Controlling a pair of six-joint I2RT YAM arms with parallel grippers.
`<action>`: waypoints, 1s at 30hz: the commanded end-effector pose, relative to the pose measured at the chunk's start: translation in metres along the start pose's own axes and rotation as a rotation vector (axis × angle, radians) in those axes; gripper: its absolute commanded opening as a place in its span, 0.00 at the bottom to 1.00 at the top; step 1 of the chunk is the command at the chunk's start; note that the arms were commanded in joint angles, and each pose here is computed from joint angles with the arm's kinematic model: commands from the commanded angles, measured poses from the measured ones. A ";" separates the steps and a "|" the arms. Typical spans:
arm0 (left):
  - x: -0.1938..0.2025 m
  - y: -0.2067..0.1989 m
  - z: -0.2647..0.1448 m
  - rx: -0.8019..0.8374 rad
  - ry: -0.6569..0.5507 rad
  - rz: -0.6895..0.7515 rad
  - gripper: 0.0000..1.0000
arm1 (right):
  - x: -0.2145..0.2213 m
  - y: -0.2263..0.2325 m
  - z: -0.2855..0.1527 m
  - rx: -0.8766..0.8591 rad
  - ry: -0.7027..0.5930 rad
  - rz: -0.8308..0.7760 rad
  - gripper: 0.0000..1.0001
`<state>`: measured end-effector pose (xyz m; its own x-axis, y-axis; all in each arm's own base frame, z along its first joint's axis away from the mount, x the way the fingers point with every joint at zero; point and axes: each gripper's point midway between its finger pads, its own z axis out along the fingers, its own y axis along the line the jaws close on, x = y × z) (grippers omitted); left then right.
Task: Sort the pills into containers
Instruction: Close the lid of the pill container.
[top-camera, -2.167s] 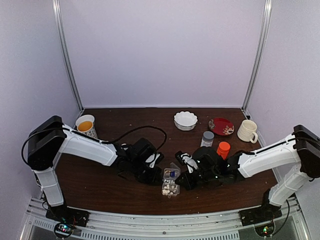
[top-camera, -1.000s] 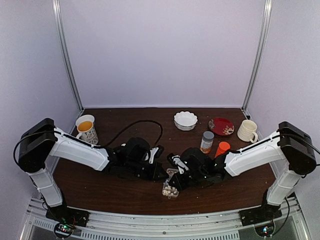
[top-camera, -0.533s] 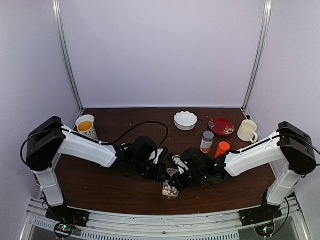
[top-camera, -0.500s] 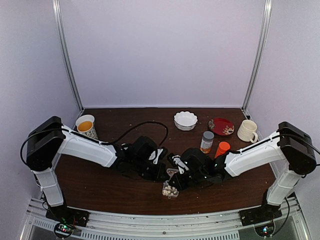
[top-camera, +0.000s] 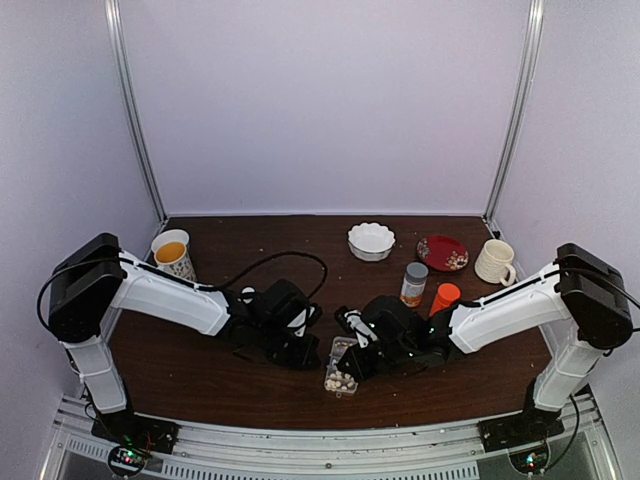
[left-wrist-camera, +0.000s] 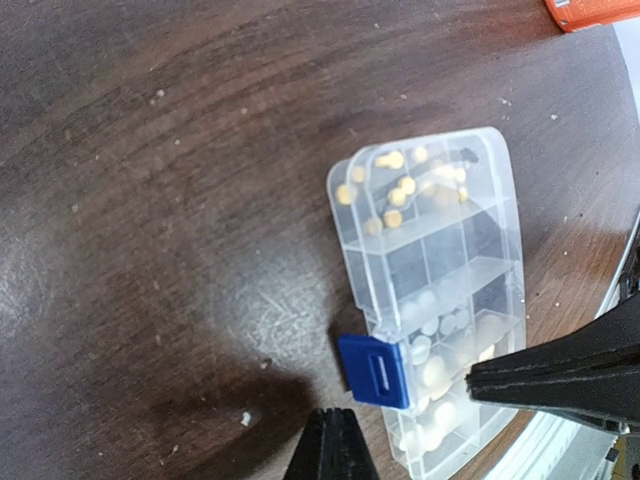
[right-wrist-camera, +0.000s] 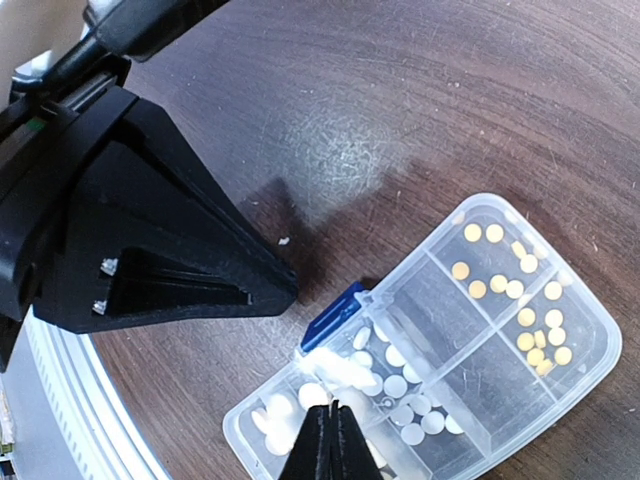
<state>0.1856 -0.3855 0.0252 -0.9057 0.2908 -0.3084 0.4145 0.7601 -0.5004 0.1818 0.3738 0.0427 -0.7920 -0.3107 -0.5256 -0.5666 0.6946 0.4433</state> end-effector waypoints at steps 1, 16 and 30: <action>-0.013 -0.011 -0.005 0.047 -0.047 0.020 0.00 | 0.011 -0.020 -0.003 0.097 0.024 -0.001 0.00; -0.014 -0.017 0.001 0.065 -0.035 0.026 0.00 | -0.001 -0.016 -0.032 0.102 -0.033 -0.006 0.00; -0.014 -0.017 0.000 0.063 -0.031 0.031 0.00 | 0.007 -0.033 -0.024 0.180 0.000 0.001 0.35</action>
<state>0.1847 -0.3920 0.0294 -0.9027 0.2940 -0.3142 0.4234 0.7377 -0.5259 0.1872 0.3371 0.0567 -0.7839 -0.2951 -0.5463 -0.5296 0.7770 0.3402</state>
